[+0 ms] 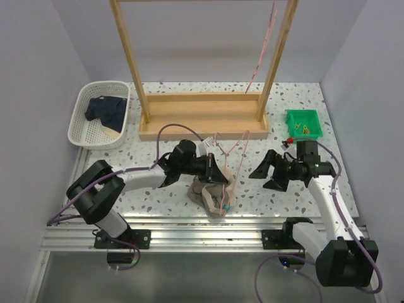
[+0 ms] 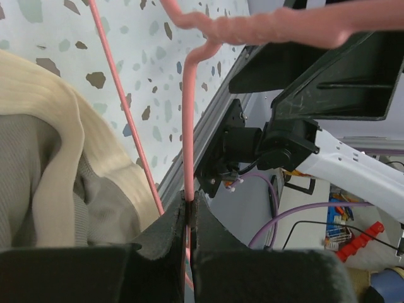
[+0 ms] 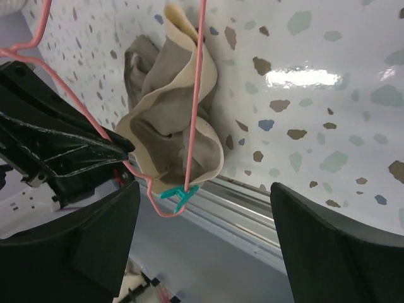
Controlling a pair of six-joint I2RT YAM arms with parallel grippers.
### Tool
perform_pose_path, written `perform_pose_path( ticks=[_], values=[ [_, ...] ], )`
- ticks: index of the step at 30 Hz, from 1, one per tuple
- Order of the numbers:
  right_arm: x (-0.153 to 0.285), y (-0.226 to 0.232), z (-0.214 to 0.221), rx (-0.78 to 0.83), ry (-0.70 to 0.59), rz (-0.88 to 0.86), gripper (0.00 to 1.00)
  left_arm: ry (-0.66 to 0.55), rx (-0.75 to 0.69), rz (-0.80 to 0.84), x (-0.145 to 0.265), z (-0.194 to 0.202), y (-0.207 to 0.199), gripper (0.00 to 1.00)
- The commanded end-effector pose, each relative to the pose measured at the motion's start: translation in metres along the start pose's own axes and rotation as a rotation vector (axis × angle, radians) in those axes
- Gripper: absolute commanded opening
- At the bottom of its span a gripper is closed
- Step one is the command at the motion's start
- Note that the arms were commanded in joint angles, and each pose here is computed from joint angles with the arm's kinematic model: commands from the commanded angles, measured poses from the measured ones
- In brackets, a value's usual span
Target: Remove the underwear clipped to the hanger
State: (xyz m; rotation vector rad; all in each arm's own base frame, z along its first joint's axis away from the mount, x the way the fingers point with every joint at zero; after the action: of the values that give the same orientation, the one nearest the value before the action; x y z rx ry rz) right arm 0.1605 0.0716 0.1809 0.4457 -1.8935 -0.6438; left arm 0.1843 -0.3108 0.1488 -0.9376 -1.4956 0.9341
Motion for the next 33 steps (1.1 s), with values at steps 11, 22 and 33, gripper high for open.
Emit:
perform_pose_path(
  ticks=[11, 22, 33],
  values=[
    [-0.019, 0.008, 0.061, -0.055, 0.255, -0.134, 0.85, -0.055, 0.011, 0.126, 0.001, 0.014, -0.002, 0.00],
    [-0.041, 0.024, 0.075, -0.026, 0.321, -0.139, 0.85, -0.027, 0.033, 0.231, -0.011, 0.023, 0.001, 0.00],
    [-0.058, 0.025, 0.081, -0.043, 0.372, -0.112, 0.85, -0.033, 0.041, 0.231, -0.015, 0.022, 0.003, 0.00]
  ],
)
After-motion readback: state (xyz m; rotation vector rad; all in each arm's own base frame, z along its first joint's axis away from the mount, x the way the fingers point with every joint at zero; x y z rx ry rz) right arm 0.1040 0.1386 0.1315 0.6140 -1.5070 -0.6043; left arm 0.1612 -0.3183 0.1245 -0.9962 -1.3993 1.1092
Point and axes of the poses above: each gripper's point midway between its finger pads, its own x axis back along the fingers, its own y axis along the line the jaws close on, z = x × y, the point moved 7 cm from there along x, back along the fingers, and after that the axes turned 13 degrees about x, right-handed, at the moved point
